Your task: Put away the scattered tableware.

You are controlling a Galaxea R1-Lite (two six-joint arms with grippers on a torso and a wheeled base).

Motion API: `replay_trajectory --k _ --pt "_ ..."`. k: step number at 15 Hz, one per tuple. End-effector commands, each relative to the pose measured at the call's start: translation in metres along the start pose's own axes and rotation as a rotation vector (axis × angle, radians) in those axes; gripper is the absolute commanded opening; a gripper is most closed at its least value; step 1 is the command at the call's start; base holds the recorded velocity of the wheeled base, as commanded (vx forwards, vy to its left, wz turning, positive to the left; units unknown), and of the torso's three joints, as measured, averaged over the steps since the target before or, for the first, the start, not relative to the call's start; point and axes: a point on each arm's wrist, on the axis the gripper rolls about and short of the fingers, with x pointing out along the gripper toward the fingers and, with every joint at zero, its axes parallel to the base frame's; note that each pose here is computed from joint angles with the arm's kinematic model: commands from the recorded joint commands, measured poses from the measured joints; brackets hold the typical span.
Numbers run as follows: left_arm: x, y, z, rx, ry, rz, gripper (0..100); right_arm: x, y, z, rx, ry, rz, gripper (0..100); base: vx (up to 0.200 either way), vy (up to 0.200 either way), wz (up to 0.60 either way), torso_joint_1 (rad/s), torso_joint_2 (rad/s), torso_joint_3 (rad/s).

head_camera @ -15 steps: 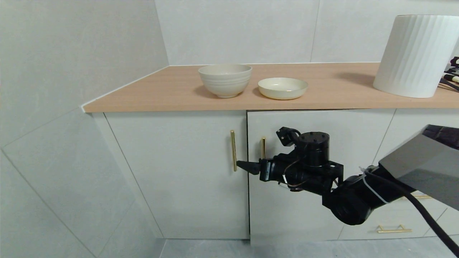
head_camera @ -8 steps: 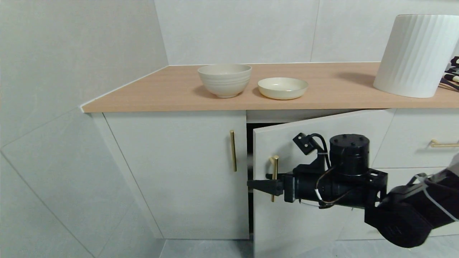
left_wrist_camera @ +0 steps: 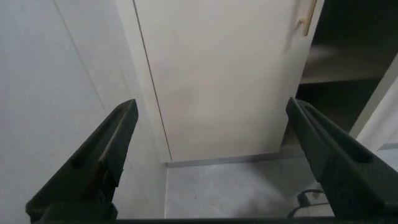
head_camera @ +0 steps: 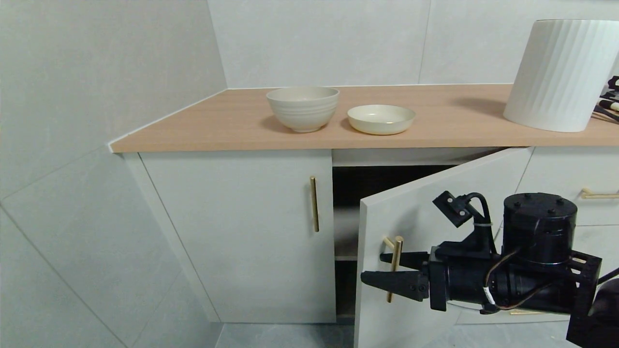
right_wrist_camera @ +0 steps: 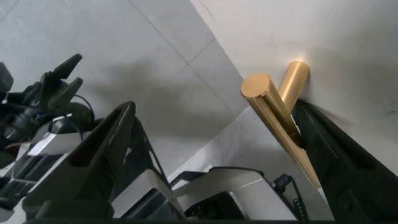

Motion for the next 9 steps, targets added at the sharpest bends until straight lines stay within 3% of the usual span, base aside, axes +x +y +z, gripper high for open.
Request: replay_trajectory --k 1,3,5,6,7,9 --pt "0.0 0.0 0.0 0.003 -0.005 -0.01 100 -0.003 0.002 0.001 -0.003 -0.006 0.002 100 0.0 0.0 0.0 0.0 0.0 0.0" --pt "-0.002 -0.002 0.009 0.026 -0.069 -0.093 100 -0.003 0.001 -0.001 0.002 0.001 -0.001 100 0.0 0.0 0.0 0.0 0.0 0.0" --pt "-0.01 -0.004 0.032 0.042 -0.146 -0.211 100 -0.003 0.002 -0.001 0.0 0.002 0.0 100 0.0 0.0 0.0 0.0 0.0 0.0" --pt "-0.013 -0.005 0.041 0.044 -0.144 -0.262 100 -0.003 0.002 -0.001 0.0 0.002 0.0 100 0.0 0.0 0.0 0.0 0.0 0.0" --pt "-0.016 -0.006 0.065 0.031 -0.102 -0.352 100 -0.001 0.003 -0.003 -0.001 0.008 0.007 100 0.0 0.0 0.0 0.0 0.0 0.0" --pt "0.0 -0.005 0.107 -0.016 -0.026 -0.495 100 0.001 0.005 -0.004 -0.001 0.017 0.014 100 0.0 0.0 0.0 0.0 0.0 0.0"
